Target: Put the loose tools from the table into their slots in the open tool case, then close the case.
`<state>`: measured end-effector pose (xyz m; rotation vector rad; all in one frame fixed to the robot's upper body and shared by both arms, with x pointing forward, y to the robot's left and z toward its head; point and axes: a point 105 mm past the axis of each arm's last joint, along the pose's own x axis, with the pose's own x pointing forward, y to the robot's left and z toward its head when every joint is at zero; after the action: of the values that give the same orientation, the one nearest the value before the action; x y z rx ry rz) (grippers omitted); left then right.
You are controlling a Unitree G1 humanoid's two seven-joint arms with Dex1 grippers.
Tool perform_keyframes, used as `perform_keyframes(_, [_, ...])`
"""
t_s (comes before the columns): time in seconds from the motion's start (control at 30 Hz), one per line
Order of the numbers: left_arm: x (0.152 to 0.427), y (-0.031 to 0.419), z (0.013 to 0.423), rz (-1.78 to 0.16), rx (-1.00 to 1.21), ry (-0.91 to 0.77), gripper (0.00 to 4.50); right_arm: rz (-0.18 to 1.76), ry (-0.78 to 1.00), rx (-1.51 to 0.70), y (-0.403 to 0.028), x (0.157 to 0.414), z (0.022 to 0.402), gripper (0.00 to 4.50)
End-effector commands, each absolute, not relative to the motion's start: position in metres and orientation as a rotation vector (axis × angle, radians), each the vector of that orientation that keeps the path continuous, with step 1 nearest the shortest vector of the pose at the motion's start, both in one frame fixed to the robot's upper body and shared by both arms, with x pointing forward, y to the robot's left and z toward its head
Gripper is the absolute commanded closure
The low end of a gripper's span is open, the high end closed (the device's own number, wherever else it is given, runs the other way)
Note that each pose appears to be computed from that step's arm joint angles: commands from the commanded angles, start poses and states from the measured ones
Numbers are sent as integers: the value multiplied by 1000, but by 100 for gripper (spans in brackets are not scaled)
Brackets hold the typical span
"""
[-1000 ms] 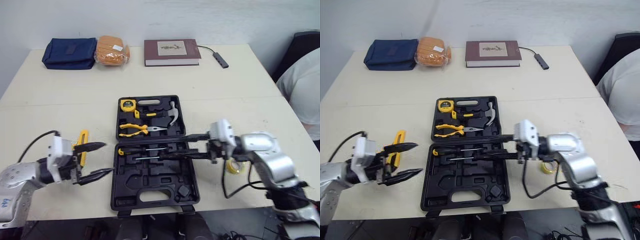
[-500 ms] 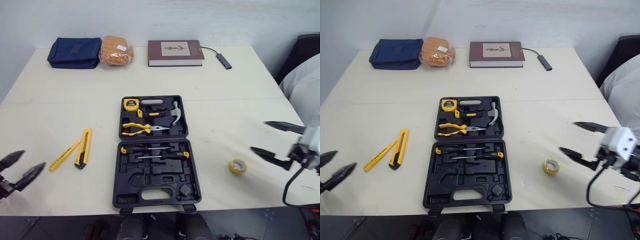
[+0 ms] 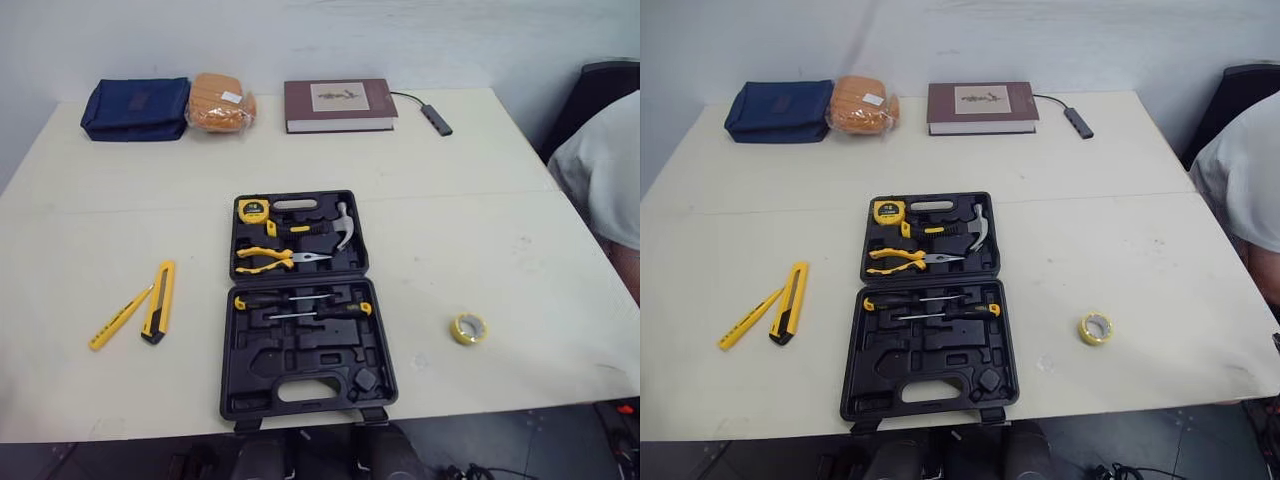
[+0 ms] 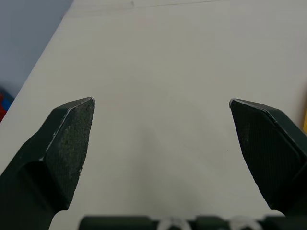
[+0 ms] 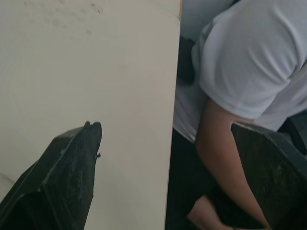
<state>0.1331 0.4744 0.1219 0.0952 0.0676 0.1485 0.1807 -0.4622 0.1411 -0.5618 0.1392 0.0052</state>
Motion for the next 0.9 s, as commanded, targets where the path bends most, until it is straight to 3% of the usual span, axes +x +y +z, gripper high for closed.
perform_keyframes(0.03, [132,474,129,143,111,42,0,-1,79,-566,-458,183,153,4])
perform_keyframes(0.47, [163,440,139,-49,94,4,0,175,3,-554,-410,206,161,4])
perform_keyframes(0.73, [205,380,152,-344,115,54,0,516,-221,-429,-318,226,197,4])
perform_keyframes(0.9, [231,366,157,-439,104,138,0,685,-350,-398,-265,224,223,4])
